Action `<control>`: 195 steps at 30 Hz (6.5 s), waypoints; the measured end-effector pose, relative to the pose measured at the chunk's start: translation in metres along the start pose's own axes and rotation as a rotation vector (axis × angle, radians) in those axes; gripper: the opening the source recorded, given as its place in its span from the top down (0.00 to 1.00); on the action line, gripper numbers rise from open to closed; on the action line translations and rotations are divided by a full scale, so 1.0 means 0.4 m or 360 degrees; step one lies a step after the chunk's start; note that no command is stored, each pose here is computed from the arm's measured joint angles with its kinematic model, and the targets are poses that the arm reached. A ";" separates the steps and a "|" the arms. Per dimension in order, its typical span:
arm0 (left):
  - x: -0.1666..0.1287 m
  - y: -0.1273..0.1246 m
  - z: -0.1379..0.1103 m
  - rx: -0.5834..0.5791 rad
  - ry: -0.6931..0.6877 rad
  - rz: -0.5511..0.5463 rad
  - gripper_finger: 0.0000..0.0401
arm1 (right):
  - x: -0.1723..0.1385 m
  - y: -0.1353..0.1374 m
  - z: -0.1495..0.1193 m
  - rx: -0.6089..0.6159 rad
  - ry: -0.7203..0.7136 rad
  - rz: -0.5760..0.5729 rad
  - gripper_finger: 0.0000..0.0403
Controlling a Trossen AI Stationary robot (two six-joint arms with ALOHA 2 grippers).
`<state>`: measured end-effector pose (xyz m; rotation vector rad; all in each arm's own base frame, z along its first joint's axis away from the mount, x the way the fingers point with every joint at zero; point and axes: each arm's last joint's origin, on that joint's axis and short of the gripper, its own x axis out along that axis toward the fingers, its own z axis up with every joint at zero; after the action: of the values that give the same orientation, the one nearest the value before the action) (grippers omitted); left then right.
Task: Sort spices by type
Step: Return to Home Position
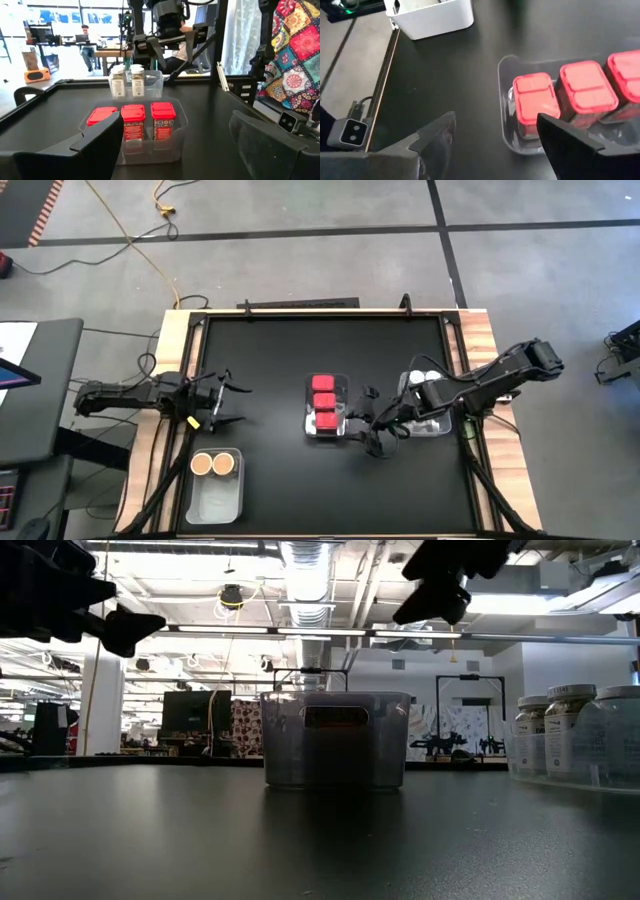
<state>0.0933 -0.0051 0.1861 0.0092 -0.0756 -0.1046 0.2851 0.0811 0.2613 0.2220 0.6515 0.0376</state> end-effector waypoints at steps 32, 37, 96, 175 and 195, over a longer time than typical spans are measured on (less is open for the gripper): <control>0.007 0.001 -0.041 -0.0154 0.0047 0.0017 0.14 | -0.242 -0.154 -0.254 -0.0027 -0.0610 0.0106 0.24; 0.007 0.001 -0.042 -0.0154 0.0049 0.0017 0.14 | -0.282 -0.178 -0.296 -0.0068 -0.0754 0.0109 0.24; 0.007 0.001 -0.043 -0.0154 0.0051 0.0018 0.14 | -0.272 -0.254 -0.430 -0.0136 -0.0804 0.0075 0.24; 0.007 0.001 -0.043 -0.0154 0.0051 0.0017 0.14 | -0.271 -0.254 -0.432 -0.0297 -0.0801 0.0031 0.24; 0.007 0.001 -0.043 -0.0154 0.0051 0.0017 0.14 | -0.271 -0.254 -0.432 -0.0297 -0.0801 0.0031 0.24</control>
<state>0.0974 -0.0048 0.1694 -0.0862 -0.0384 -0.0971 0.0908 0.0041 0.1703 0.0519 0.1426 0.0587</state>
